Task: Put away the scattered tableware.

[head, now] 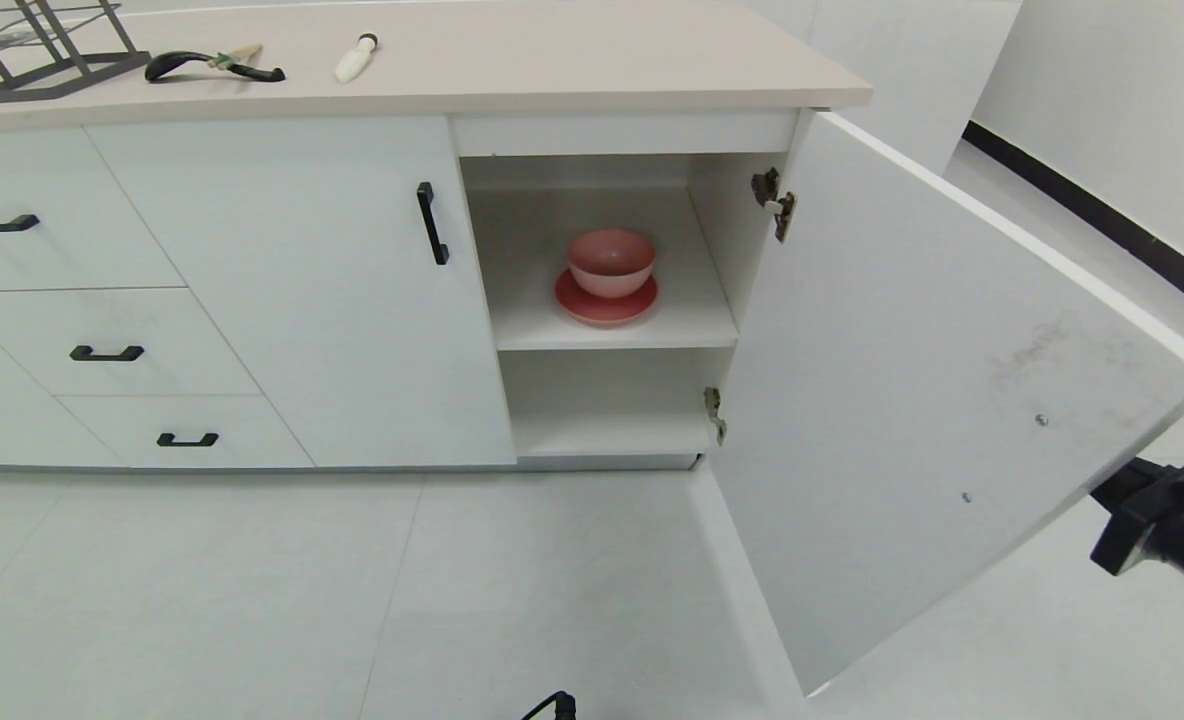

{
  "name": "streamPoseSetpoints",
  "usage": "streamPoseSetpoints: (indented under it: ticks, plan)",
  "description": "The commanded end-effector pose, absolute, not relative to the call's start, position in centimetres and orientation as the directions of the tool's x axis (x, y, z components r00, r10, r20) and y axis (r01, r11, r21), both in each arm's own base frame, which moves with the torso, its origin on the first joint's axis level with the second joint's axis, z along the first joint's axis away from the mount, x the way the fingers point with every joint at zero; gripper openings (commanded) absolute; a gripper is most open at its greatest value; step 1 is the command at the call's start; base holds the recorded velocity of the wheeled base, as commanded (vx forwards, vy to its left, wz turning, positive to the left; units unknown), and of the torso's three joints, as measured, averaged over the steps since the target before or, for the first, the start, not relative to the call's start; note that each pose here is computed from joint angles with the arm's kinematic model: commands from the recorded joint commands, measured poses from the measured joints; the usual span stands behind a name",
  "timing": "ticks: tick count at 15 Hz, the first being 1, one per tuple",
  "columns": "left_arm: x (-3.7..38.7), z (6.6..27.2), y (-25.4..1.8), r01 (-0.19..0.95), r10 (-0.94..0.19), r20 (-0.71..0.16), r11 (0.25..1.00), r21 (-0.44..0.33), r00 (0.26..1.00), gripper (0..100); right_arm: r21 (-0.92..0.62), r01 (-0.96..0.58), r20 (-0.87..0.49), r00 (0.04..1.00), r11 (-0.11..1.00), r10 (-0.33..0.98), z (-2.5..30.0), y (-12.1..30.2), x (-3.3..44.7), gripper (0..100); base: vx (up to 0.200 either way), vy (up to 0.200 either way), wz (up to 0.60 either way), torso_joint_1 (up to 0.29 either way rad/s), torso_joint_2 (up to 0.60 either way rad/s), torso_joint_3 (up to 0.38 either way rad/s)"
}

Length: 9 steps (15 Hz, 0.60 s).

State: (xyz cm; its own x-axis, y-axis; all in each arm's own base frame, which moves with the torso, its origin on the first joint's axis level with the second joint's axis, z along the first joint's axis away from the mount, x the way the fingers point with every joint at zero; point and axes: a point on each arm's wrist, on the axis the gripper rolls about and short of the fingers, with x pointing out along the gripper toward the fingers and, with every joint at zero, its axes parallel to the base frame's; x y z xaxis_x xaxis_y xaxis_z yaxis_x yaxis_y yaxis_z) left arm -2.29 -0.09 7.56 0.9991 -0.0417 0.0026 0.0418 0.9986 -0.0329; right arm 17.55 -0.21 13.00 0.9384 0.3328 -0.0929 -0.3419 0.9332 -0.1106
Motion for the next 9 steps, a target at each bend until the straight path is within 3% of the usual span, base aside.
streamPoseSetpoints:
  ticks: [1, 9]
  plan:
    - [-2.3, 7.6, -0.1, 0.041, -0.041, 0.002, 0.999, -0.034, 0.999, 100, -0.092, -0.358, -0.135, 0.929, 0.929, 0.345, 12.1, -0.1, 18.0, 0, 0.0, 0.0, 0.0, 0.0, 0.0, 0.0]
    - [-2.3, 7.6, -0.1, 0.041, -0.041, 0.002, 0.999, -0.034, 0.999, 100, -0.115, -0.517, -0.153, 0.853, 0.848, 0.5, 11.5, 2.5, 16.0, 0, 0.0, 0.0, 0.0, 0.0, 0.0, 0.0]
